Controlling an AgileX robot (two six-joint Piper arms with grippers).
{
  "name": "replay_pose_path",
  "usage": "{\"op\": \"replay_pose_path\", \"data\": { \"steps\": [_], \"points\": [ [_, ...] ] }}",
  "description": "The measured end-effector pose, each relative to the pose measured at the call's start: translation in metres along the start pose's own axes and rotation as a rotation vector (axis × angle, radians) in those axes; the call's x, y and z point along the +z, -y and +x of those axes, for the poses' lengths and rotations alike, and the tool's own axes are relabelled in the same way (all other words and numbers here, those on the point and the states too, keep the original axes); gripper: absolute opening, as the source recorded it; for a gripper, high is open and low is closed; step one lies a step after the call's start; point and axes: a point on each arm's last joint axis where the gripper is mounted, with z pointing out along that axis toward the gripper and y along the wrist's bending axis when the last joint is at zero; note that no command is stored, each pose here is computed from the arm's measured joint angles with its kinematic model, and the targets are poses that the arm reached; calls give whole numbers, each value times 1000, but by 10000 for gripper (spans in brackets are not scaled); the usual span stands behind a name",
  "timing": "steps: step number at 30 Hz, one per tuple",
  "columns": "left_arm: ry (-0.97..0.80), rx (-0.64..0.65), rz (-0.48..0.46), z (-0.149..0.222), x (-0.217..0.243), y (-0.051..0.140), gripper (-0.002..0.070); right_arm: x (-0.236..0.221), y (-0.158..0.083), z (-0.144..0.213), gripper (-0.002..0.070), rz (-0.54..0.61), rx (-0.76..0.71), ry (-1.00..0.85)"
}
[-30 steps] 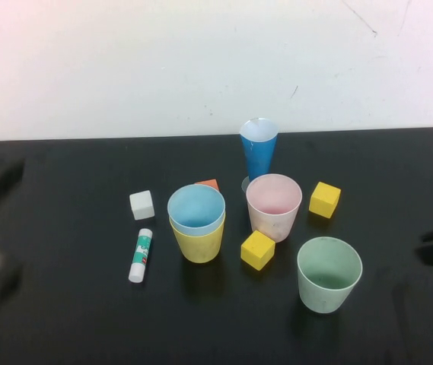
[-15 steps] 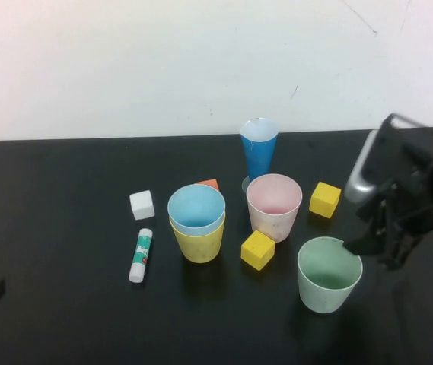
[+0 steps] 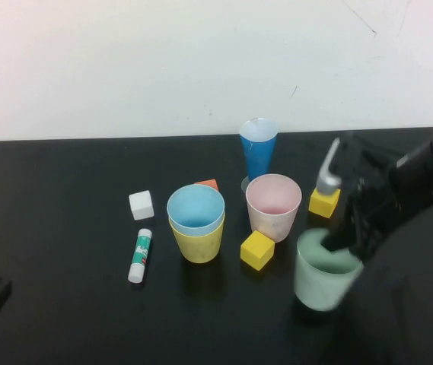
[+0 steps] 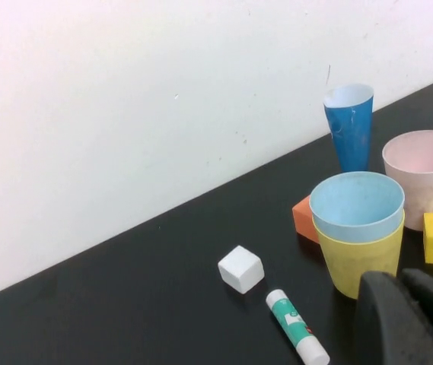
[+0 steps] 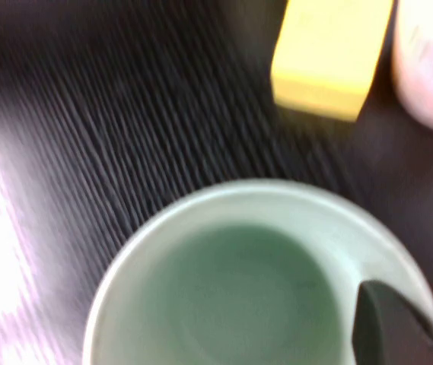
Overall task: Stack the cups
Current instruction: Pick up the green cup, then place the green cup on the pink cup
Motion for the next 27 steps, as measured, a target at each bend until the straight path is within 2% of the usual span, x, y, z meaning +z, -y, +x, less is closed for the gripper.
{"op": "replay_pose_path", "data": {
  "steps": [5, 10, 14, 22, 27],
  "points": [
    [16, 0, -4, -1, 0, 0, 2, -35, 3, -39, 26, -39, -41, 54],
    [19, 0, -4, -2, 0, 0, 2, -79, 3, -90, 25, 39, -116, 169],
    [19, 0, -4, -2, 0, 0, 2, -85, 3, -113, 25, 98, -162, 211],
    [22, 0, -5, -2, 0, 0, 2, -38, 26, -104, 24, 130, -178, 85],
    [26, 2, -6, -2, 0, -1, 2, -28, 32, -102, 29, 143, -176, 69]
  ]
}}
